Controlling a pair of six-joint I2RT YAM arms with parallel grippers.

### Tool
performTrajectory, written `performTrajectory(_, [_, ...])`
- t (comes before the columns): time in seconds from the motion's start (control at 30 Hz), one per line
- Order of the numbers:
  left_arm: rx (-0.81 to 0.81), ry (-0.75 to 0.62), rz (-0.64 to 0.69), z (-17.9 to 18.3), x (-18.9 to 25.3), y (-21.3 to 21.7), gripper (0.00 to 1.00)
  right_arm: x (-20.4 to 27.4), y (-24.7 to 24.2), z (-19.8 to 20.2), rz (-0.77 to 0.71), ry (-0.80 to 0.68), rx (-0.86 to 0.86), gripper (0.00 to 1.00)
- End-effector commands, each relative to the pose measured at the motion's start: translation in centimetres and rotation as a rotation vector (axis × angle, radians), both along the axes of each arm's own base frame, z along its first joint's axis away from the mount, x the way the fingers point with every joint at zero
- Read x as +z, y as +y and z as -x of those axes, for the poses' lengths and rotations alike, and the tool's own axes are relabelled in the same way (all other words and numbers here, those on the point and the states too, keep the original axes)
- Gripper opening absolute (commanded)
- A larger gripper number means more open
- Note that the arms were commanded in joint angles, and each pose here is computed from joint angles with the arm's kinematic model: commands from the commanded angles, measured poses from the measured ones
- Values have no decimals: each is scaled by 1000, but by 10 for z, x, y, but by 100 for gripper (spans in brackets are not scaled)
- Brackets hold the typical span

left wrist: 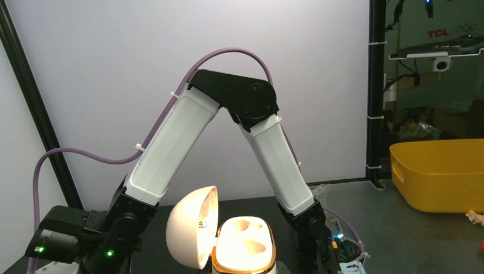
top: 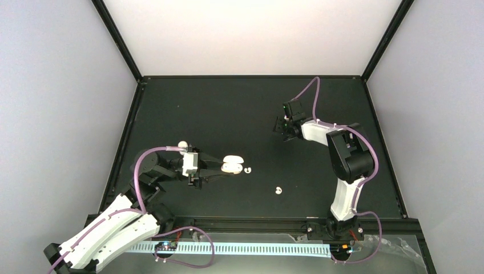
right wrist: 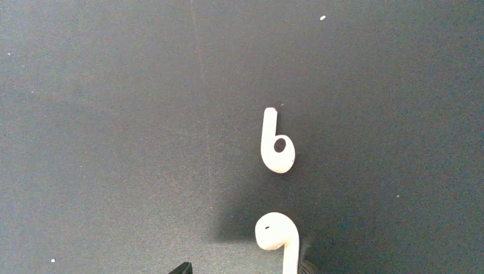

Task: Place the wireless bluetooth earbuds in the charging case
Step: Move the earbud to the center of the board.

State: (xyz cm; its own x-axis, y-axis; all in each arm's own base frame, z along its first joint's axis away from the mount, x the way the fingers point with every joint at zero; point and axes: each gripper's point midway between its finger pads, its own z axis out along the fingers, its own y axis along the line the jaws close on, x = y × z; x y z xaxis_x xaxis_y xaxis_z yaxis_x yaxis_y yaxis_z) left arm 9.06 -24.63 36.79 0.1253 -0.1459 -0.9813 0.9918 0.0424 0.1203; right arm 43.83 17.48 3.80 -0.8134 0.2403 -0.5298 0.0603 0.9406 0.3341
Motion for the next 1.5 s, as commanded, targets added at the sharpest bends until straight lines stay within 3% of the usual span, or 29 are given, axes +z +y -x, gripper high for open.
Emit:
performTrajectory(0.0, [-3, -24, 21, 1, 6, 0, 2, -4, 11, 6, -13, 32, 43, 46])
performTrajectory(0.17, [-2, -25, 22, 2, 6, 0, 1, 2, 9, 8, 13, 31, 36, 44])
performTrajectory(0.53, [2, -37, 31, 3, 9, 2, 1, 11, -17, -7, 216, 46, -9, 44])
performTrajectory(1.47, [-11, -56, 54, 12, 15, 8, 2, -16, -11, -12, 338, 134, 45, 34])
